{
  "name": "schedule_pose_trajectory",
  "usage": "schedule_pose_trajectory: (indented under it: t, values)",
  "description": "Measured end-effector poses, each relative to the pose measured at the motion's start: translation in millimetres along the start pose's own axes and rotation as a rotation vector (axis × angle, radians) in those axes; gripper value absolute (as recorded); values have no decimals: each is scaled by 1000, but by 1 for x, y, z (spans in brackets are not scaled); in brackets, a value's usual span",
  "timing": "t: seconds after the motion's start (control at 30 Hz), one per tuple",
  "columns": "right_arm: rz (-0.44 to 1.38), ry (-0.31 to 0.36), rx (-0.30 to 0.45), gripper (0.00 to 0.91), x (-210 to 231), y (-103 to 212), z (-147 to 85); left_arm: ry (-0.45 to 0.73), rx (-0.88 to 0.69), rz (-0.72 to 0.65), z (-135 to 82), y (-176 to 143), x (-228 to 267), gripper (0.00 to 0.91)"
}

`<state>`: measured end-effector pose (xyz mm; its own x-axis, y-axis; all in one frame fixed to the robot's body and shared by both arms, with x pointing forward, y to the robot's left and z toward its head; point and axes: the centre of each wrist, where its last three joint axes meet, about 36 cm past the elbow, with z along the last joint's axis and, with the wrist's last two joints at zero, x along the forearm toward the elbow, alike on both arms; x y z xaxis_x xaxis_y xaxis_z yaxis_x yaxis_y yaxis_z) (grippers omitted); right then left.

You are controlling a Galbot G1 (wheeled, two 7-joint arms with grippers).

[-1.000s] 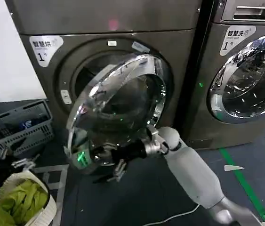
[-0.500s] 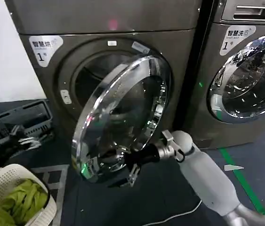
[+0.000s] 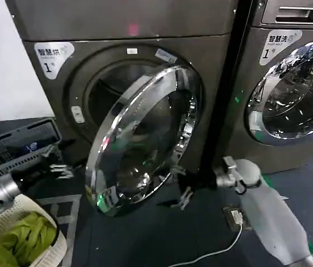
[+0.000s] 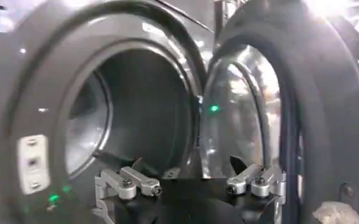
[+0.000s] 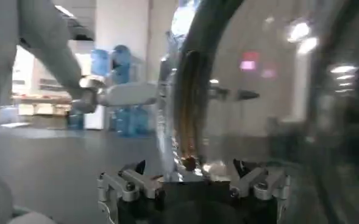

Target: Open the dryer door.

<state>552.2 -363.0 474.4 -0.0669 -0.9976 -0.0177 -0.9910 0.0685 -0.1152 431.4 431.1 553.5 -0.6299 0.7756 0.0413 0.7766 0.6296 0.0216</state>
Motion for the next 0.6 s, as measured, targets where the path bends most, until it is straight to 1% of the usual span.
schedule_pose_trajectory:
  t: [0.1, 0.23, 0.37, 0.4, 0.5, 0.6]
  values:
    - [143, -4, 31, 907, 37, 9, -11, 11, 4, 40, 2, -5, -11, 907]
    - [369, -24, 110, 907, 86, 27, -28, 23, 15, 92, 3, -12, -23, 907]
    - [629, -79, 181, 907, 135, 62, -42, 37, 20, 158, 6, -24, -35, 907]
    - [691, -78, 200, 907, 146, 73, -46, 37, 18, 173, 6, -26, -37, 907]
    - [858, -72, 219, 907, 169, 104, -51, 38, 24, 216, 7, -36, -46, 907]
    - [1021, -33, 251, 907, 189, 135, -60, 38, 24, 261, 7, -47, -55, 907]
